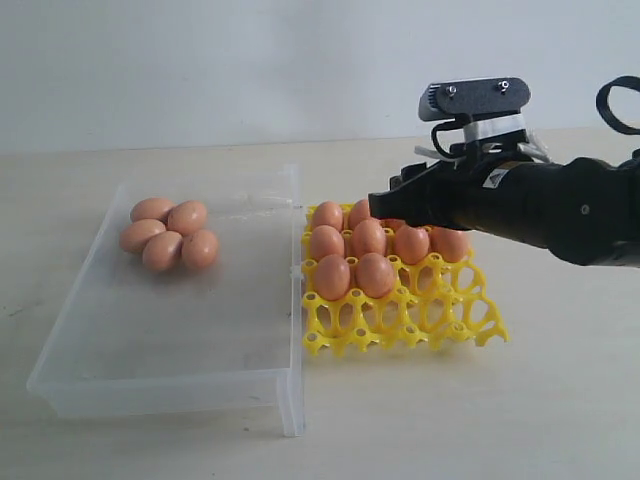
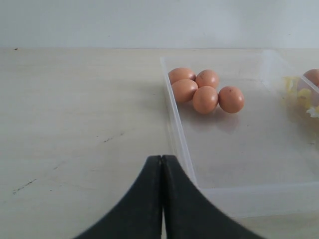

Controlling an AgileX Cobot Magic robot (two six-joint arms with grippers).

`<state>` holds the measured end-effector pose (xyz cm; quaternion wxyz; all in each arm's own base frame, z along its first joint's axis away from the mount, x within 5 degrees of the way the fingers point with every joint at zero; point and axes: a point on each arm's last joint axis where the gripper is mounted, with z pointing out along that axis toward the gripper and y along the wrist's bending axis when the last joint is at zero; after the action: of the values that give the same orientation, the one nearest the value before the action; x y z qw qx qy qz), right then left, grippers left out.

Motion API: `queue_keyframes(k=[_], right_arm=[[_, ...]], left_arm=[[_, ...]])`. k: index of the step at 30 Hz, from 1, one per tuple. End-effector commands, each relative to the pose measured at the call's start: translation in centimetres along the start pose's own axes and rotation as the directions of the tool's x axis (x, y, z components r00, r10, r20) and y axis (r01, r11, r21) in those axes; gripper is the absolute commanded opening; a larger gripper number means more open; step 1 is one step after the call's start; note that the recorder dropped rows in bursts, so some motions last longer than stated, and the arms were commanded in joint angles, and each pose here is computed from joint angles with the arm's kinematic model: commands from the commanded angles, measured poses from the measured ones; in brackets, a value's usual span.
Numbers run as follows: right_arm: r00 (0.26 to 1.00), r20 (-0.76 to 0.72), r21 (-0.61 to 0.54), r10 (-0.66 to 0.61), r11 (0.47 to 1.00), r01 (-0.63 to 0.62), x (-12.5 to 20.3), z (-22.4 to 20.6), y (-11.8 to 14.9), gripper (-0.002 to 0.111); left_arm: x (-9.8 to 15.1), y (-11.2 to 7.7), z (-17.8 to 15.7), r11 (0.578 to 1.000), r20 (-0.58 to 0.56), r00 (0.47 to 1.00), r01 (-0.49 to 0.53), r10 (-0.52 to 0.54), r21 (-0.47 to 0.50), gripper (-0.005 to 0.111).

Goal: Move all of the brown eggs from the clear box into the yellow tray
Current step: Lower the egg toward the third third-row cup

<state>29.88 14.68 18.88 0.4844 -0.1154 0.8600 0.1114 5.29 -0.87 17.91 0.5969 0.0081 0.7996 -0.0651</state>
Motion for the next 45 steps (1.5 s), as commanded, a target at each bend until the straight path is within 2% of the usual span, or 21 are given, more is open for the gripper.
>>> queue_keyframes(k=[1, 14, 34, 38, 41, 42, 43, 45], right_arm=[[0.999, -0.031, 0.018, -0.017, 1.0, 0.017, 1.3, 1.2, -0.3, 0.0], [0.993, -0.12, 0.035, -0.008, 0.999, 0.012, 3.8, 3.2, -0.5, 0.0], [0.994, -0.113, 0.04, -0.009, 0.999, 0.014, 3.9, 3.4, -0.6, 0.0], [0.994, -0.113, 0.039, -0.011, 0.999, 0.016, 3.9, 3.4, -0.6, 0.02], [0.994, -0.113, 0.039, -0.011, 0.999, 0.016, 3.9, 3.4, -0.6, 0.049], [0.994, -0.112, 0.04, -0.012, 0.999, 0.016, 3.9, 3.4, -0.6, 0.054], [0.994, -0.109, 0.04, -0.012, 0.999, 0.016, 3.9, 3.4, -0.6, 0.058], [0.994, -0.107, 0.041, -0.012, 0.999, 0.016, 3.9, 3.4, -0.6, 0.059]], left_arm=[[-0.2, 0.0, -0.1, 1.0, 0.014, 1.0, -0.001, 0.001, 0.0, 0.0], [-0.2, 0.0, -0.1, 1.0, 0.014, 1.0, -0.001, 0.001, 0.0, 0.0], [-0.2, 0.0, -0.1, 1.0, 0.014, 1.0, -0.001, 0.001, 0.0, 0.0], [-0.2, 0.0, -0.1, 1.0, 0.014, 1.0, -0.001, 0.001, 0.0, 0.0], [-0.2, 0.0, -0.1, 1.0, 0.014, 1.0, -0.001, 0.001, 0.0, 0.0], [-0.2, 0.0, -0.1, 1.0, 0.014, 1.0, -0.001, 0.001, 0.0, 0.0], [-0.2, 0.0, -0.1, 1.0, 0.014, 1.0, -0.001, 0.001, 0.0, 0.0], [-0.2, 0.0, -0.1, 1.0, 0.014, 1.0, -0.001, 0.001, 0.0, 0.0]])
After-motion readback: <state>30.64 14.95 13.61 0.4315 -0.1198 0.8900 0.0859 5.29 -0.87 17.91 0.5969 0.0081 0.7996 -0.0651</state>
